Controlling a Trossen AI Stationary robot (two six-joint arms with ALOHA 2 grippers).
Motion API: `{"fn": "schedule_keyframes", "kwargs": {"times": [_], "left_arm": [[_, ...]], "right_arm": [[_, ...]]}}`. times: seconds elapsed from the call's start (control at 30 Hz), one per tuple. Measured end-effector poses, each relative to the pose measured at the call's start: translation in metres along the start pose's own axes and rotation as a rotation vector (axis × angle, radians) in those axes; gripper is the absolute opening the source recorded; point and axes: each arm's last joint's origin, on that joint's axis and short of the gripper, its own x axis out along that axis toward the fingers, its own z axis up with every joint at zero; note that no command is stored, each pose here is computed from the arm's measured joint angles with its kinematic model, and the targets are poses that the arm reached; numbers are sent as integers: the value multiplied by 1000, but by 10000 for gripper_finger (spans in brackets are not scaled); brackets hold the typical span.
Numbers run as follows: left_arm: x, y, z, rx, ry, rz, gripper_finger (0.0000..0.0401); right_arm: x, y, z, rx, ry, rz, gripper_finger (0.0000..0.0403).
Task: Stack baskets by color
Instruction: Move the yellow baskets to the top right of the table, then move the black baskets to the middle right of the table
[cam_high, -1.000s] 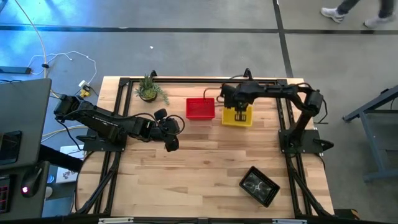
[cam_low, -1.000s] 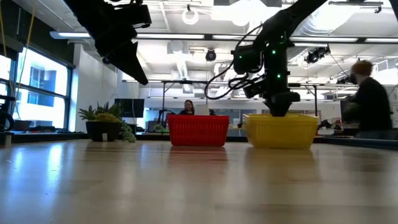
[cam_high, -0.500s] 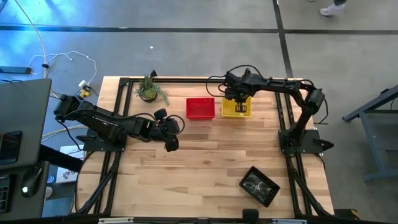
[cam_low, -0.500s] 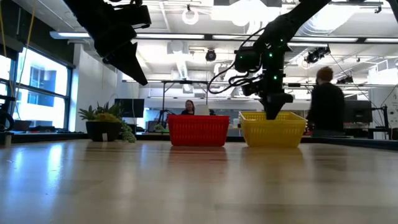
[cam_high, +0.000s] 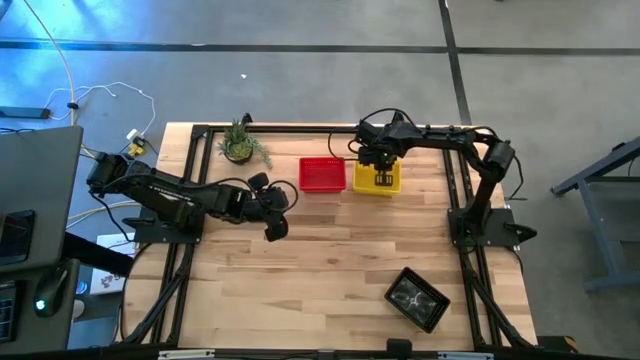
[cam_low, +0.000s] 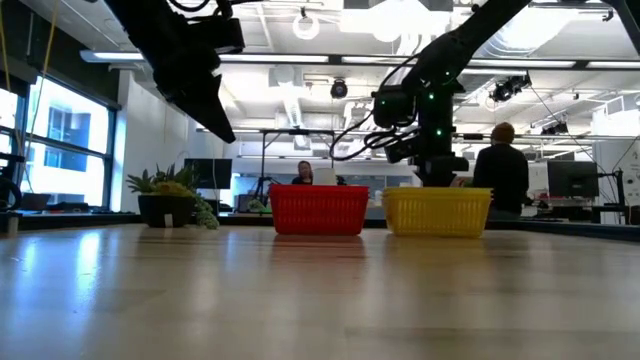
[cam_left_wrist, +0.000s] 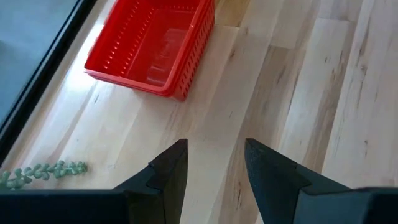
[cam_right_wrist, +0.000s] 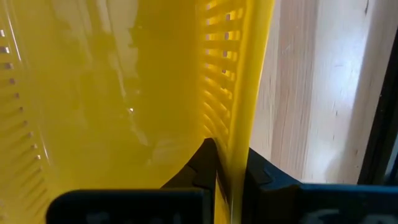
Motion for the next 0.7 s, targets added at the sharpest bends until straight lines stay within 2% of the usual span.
{"fn": "schedule_keyframes", "kwargs": {"times": [0.17,0.5,0.7], "left_arm": [[0,0,0,0,1,-5,145],[0,0,0,-1,1,-6,145],[0,0,0,-1,2,-8,145]], "right_arm": [[0,-1,0,0,10,-23,21],[-6,-8,5,64,23,-135,125],[-27,-15,12,80,18,-116,139]]}}
